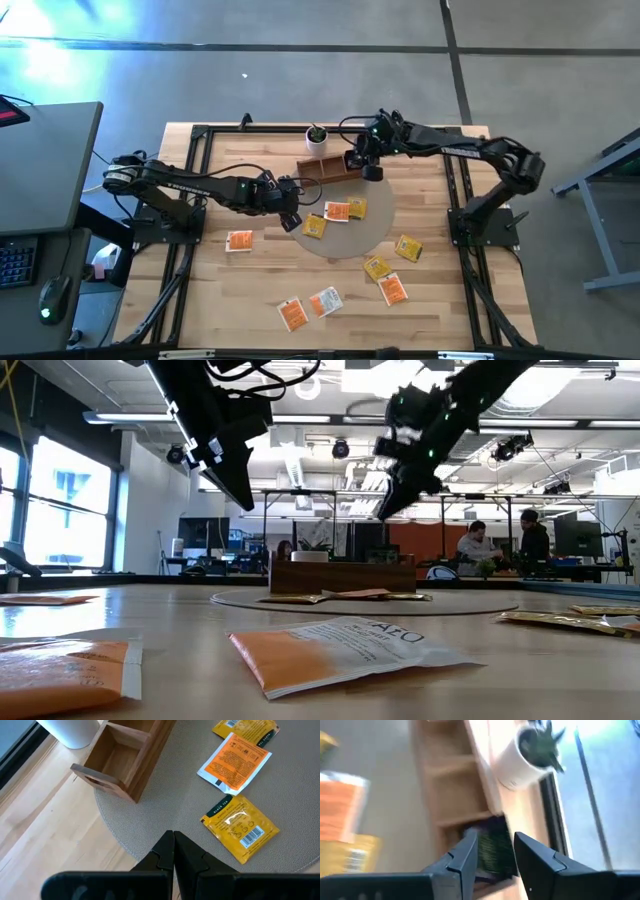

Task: Pick & Place Tea
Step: Put the orange tea bag into the middle section of the wooden organizer

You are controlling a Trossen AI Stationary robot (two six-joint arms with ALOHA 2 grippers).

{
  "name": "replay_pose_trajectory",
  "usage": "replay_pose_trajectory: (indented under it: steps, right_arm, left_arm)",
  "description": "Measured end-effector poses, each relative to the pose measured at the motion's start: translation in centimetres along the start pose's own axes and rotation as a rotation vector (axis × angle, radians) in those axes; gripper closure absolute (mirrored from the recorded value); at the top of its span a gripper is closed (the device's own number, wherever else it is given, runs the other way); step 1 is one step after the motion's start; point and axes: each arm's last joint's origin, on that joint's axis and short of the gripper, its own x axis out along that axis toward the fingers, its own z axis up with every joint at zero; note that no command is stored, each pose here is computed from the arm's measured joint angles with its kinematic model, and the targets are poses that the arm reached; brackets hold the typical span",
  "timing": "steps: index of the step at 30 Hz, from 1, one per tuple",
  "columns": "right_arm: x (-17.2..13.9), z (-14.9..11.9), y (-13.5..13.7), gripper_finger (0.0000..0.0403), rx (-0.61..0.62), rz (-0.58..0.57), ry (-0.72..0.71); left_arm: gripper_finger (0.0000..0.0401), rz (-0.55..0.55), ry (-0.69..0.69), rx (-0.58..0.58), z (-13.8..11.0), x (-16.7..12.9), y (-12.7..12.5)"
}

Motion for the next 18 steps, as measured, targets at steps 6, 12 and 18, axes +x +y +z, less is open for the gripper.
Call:
replay_pose_trajectory:
  steps: [6,12,18]
  right_arm:
    - [-2.4,2.3,5.5,0.0273,0.001,0.171,-0.041]
    - [-1.6,1.3,12.4,0.0272,-0.132,0.269,-0.015]
    - [-0.4,-0.4,16.6,0.0272,-0.229,0.171,-0.181]
  left_arm:
    - [0.0401,-0.020,0.003,0.025,0.0,0.0,-0.1]
    - [0.0401,-0.053,0.012,0.022,0.1,0.0,-0.2]
    - [0.0401,-0.077,-0.015,0.011,0.4,0.0,-0.4]
